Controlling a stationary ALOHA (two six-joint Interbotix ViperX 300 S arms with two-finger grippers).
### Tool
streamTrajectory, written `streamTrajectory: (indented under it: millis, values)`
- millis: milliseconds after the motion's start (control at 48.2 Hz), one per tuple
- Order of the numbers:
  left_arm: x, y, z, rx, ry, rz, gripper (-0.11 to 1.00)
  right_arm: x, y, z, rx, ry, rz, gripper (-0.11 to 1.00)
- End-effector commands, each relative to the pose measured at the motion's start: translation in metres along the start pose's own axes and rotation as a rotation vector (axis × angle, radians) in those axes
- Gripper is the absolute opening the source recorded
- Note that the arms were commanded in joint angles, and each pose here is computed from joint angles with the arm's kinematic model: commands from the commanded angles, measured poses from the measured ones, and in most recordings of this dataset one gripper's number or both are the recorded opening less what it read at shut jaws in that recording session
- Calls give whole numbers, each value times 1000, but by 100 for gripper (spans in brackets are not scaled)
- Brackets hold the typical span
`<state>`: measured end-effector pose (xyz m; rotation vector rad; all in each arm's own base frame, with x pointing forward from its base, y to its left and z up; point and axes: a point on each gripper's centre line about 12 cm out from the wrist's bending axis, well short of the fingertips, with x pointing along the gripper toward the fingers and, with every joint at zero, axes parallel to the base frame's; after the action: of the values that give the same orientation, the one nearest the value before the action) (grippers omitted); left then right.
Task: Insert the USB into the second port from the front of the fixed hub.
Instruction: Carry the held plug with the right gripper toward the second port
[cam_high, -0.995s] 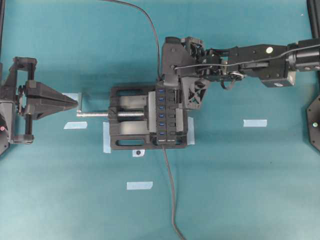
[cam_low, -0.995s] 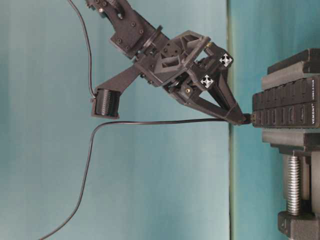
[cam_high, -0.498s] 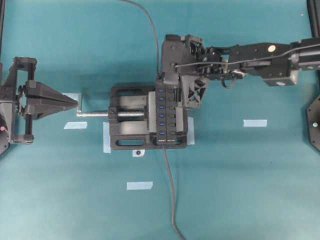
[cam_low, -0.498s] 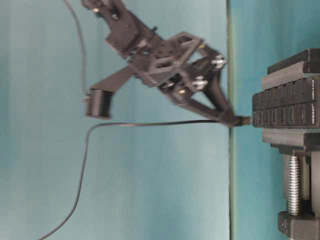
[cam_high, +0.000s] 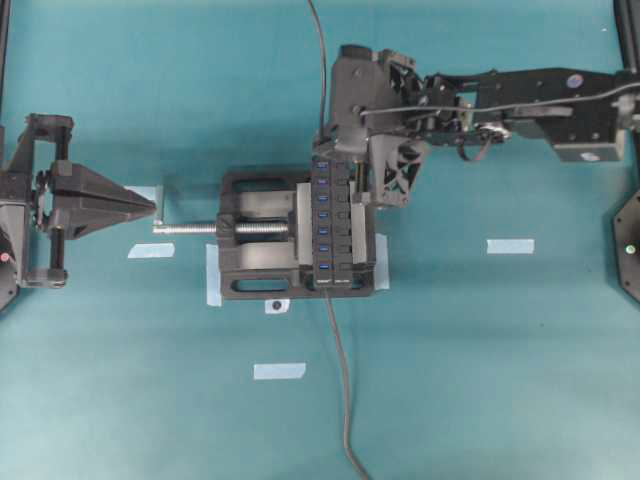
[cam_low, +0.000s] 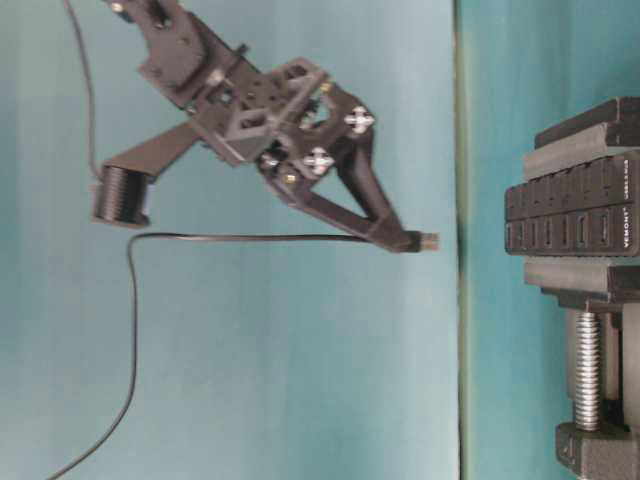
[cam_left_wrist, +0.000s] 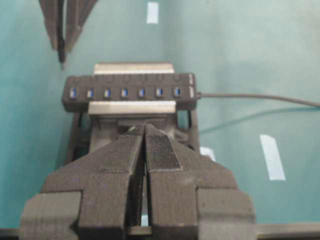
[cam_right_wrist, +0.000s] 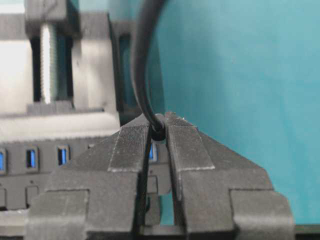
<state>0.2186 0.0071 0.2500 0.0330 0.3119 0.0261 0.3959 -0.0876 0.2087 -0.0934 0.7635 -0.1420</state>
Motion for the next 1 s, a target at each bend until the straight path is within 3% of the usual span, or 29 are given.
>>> streamTrajectory:
  millis: [0, 332, 518, 974]
  values:
    - [0, 1, 9, 0, -28, 2, 0, -15, -4, 18, 6, -63, -12, 8]
    - [0, 1, 8, 0, -24, 2, 0, -15, -1, 18, 1, -61, -6, 8]
    - [0, 1, 8, 0, -24, 2, 0, -21, 3, 23, 29, -77, 4, 8]
    - [0, 1, 7, -2, -21, 2, 0, -26, 31, 23, 50, -82, 59, 7]
